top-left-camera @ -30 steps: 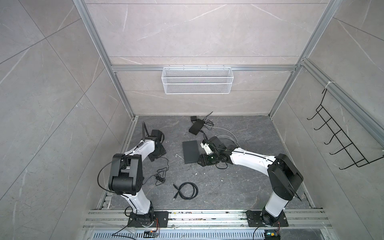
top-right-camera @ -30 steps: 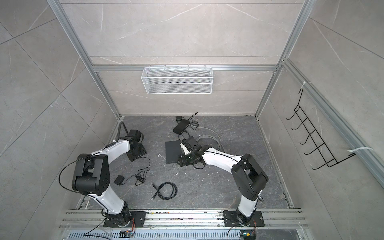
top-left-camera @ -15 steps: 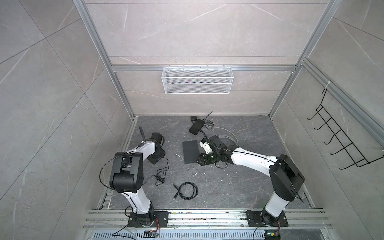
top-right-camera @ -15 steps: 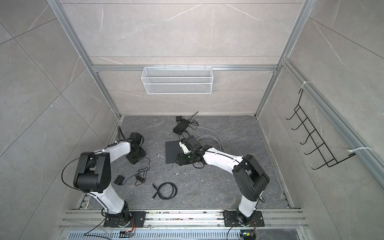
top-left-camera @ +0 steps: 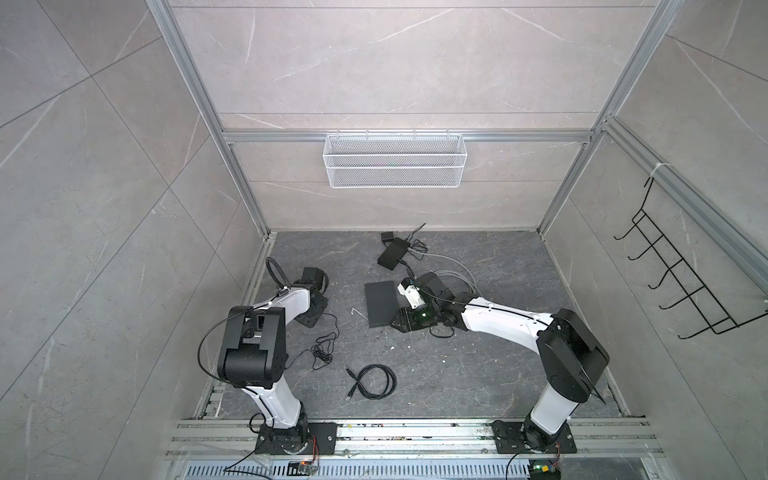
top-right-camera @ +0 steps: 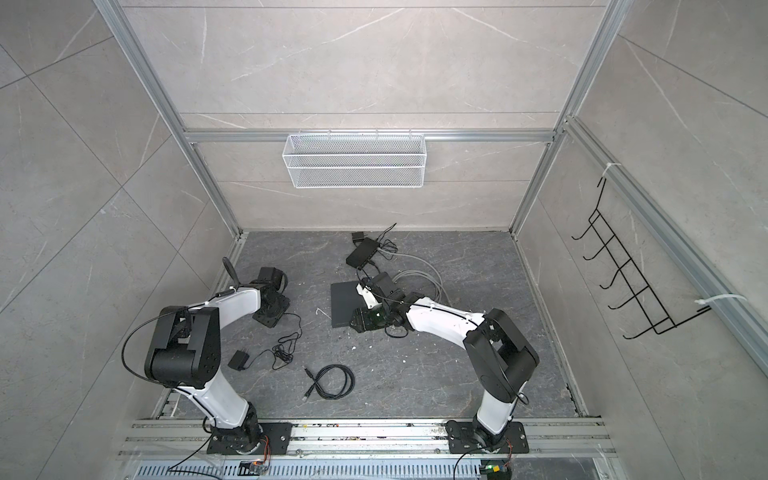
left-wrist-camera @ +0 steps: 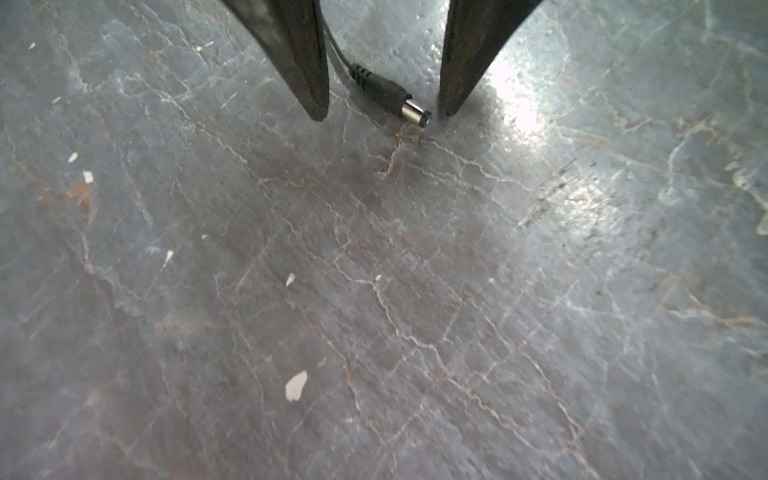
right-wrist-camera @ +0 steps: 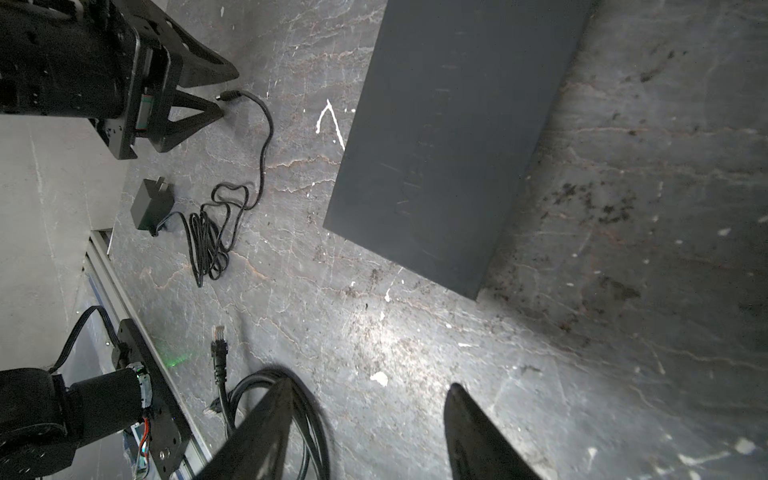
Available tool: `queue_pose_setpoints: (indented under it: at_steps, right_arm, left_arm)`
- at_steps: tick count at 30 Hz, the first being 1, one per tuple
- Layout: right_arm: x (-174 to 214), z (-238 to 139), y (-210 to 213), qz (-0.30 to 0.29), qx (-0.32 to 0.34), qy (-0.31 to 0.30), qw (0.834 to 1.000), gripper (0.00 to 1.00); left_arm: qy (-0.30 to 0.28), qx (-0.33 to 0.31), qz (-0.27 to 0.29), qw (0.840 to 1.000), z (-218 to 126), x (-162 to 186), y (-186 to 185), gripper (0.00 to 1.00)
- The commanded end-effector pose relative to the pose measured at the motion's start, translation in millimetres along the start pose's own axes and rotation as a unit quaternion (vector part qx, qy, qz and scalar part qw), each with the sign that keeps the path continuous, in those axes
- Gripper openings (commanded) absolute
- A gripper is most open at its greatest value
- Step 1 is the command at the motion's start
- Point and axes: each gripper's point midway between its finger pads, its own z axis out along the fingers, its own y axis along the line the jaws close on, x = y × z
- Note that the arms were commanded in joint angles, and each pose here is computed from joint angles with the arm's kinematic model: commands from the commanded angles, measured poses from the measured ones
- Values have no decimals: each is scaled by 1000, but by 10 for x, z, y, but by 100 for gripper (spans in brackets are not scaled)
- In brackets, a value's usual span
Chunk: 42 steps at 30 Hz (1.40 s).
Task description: Insert the plug into the switch port
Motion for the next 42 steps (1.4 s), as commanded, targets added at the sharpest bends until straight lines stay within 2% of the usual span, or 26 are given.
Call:
queue_pose_setpoints:
  at_steps: [1, 16, 23, 29, 34, 37, 42]
  right_arm:
    - [1, -19, 34, -1, -9, -5, 1000, 61]
    - [26, -134, 44, -7, -5, -12, 1000, 60]
    - [14, -185, 63, -9, -6, -18, 1000, 60]
    - [-21, -271, 85, -14, -3, -29, 999, 60]
    - [-46, -293, 90, -18, 0, -31, 999, 60]
    - [-76, -294, 105, -19, 0, -33, 999, 60]
    - [-195, -250, 103, -14, 4, -39, 999, 61]
  left_arm:
    - [-1, 3, -19, 1000, -96, -20, -33, 47]
    - [37, -56, 0, 998, 90, 142, 93, 44]
    - [45, -71, 29, 996, 106, 159, 129, 30]
    - [46, -70, 48, 995, 122, 167, 140, 24]
    - [39, -37, 96, 994, 86, 98, -44, 16]
    - [38, 4, 138, 990, 31, 57, -260, 11]
    - [47, 102, 213, 971, -179, 43, -750, 6]
